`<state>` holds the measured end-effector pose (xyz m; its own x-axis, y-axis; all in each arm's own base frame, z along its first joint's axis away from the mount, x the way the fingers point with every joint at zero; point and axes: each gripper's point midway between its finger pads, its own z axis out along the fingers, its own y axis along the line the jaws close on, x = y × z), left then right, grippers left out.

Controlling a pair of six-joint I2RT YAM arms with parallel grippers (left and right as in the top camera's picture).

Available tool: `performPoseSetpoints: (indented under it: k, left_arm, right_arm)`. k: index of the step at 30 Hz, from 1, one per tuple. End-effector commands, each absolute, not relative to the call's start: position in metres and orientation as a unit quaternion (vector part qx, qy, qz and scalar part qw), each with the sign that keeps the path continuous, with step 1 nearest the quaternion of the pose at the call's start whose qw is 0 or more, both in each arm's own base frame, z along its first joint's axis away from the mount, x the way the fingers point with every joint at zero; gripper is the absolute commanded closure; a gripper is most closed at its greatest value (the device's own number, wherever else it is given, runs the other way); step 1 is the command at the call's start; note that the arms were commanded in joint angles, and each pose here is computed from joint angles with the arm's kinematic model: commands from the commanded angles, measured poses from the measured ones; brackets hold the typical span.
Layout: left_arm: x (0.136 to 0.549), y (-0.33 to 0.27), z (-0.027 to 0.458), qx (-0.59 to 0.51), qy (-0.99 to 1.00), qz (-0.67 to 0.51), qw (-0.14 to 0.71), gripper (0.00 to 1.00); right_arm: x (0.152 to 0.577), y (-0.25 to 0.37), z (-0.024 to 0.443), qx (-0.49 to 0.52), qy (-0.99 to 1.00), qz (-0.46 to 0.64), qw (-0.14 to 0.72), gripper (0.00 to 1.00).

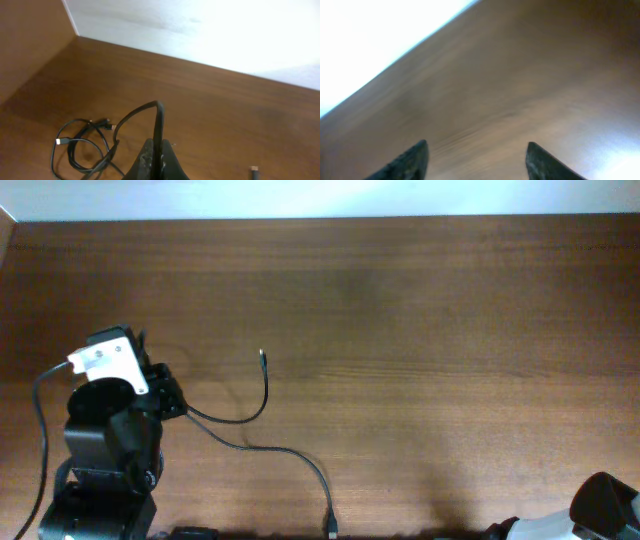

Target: Untangle cables

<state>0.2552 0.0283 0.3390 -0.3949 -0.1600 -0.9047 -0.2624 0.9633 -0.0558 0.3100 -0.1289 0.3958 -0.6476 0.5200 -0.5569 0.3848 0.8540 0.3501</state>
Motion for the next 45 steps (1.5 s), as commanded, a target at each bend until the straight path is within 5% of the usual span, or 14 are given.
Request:
performPoseSetpoints:
  k: [1, 6, 7, 8, 9, 13, 15, 19, 22, 27, 32, 38, 44, 45]
  left_arm:
    - [0.273, -0.058, 0.322, 0.080, 0.860, -0.114, 0.491, 1.00]
    - [0.238, -0.188, 0.322, 0.428, 0.682, -0.420, 0.418, 1.00]
    - [0.245, -0.194, 0.318, 0.434, 0.675, -0.429, 0.414, 0.65]
    - [0.273, -0.179, 0.299, 0.383, 0.745, -0.358, 0.412, 0.18]
    - [0.299, -0.152, 0.282, 0.326, 0.806, -0.261, 0.418, 0.01]
    - [0.334, -0.033, 0.280, 0.045, 0.892, 0.014, 0.450, 0.01]
    - [0.323, 0.012, 0.297, -0.089, 0.872, 0.085, 0.475, 0.01]
    - [0.310, 0.011, 0.309, -0.097, 0.864, 0.063, 0.489, 0.01]
    - [0.310, 0.006, 0.306, -0.088, 0.869, 0.049, 0.484, 0.01]
    - [0.308, 0.002, 0.302, -0.082, 0.875, 0.041, 0.476, 0.01]
    - [0.303, -0.001, 0.303, -0.077, 0.875, 0.031, 0.476, 0.01]
    - [0.287, -0.002, 0.323, -0.076, 0.859, 0.016, 0.507, 0.01]
    - [0.287, -0.002, 0.323, -0.076, 0.859, 0.016, 0.507, 0.01]
    - [0.287, -0.002, 0.323, -0.076, 0.859, 0.016, 0.507, 0.01]
  right_arm:
    - [0.329, -0.032, 0.406, 0.019, 0.923, 0.160, 0.350, 0.18]
    - [0.331, 0.028, 0.397, -0.078, 0.935, 0.129, 0.322, 0.12]
    - [0.329, 0.041, 0.397, -0.097, 0.933, 0.133, 0.319, 0.10]
    - [0.329, 0.044, 0.395, -0.105, 0.936, 0.115, 0.316, 0.09]
    - [0.328, 0.053, 0.394, -0.119, 0.935, 0.117, 0.314, 0.09]
    - [0.312, 0.115, 0.379, -0.197, 0.932, 0.124, 0.277, 0.04]
    - [0.300, 0.127, 0.309, -0.217, 0.960, 0.056, 0.166, 0.01]
    - [0.270, 0.172, 0.193, -0.312, 0.949, 0.035, 0.042, 0.01]
    - [0.254, 0.236, 0.152, -0.398, 0.913, 0.054, 0.074, 0.01]
    - [0.257, 0.249, 0.115, -0.406, 0.907, 0.036, 0.105, 0.01]
    - [0.331, 0.268, 0.121, -0.348, 0.903, 0.014, 0.251, 0.01]
    - [0.365, 0.202, 0.075, -0.264, 0.946, -0.019, 0.188, 0.00]
    - [0.339, 0.182, 0.047, -0.253, 0.960, 0.002, 0.118, 0.11]
    - [0.336, 0.181, 0.045, -0.254, 0.961, 0.003, 0.113, 0.20]
